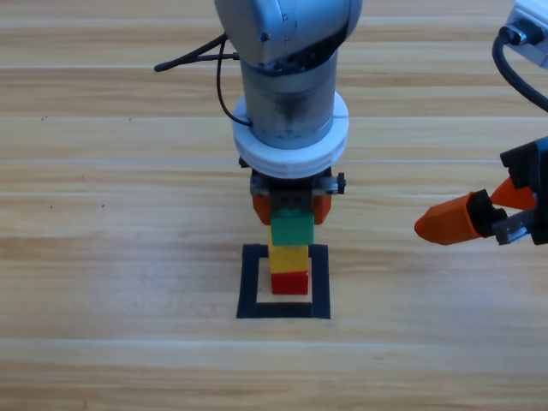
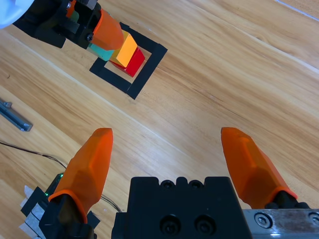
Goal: Stack the blocks in the rectangular block: red at the bottom, yellow in the middle, green on top
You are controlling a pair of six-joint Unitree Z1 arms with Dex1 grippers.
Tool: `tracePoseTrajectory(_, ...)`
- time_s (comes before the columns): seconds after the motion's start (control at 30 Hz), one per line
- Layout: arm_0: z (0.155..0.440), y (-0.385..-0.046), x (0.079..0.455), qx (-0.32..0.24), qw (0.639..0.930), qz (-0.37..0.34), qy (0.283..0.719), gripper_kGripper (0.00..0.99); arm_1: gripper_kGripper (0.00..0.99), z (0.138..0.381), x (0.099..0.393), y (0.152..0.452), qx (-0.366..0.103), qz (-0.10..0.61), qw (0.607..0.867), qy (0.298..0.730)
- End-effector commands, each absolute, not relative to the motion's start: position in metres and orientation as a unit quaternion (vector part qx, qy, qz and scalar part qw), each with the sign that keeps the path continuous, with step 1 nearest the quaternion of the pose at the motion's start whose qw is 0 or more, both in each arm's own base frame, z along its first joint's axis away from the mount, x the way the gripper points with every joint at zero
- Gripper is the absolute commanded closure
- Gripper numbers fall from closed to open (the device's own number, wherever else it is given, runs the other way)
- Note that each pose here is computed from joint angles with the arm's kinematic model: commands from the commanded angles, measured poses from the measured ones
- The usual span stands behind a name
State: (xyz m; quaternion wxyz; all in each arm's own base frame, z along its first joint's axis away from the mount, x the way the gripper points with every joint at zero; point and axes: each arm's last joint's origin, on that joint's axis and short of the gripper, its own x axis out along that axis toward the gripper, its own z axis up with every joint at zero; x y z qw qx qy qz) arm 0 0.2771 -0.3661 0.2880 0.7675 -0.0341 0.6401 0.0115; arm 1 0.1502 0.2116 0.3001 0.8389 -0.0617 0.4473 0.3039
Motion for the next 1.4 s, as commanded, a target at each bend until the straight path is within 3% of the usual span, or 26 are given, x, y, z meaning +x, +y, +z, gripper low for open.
tracePoseTrajectory(0.03, 0.264, -0.379, 0.277, 0.001, 0.766, 0.018, 0.643, 0.990, 0.033, 0.283, 0.164, 0.217, -0.071, 0.276, 0.837, 0.467)
tracePoseTrajectory(1.4, 0.246, -0.376, 0.289, 0.010, 0.761, 0.037, 0.647, 0.990, 0.033, 0.277, 0.166, 0.221, -0.073, 0.273, 0.833, 0.475)
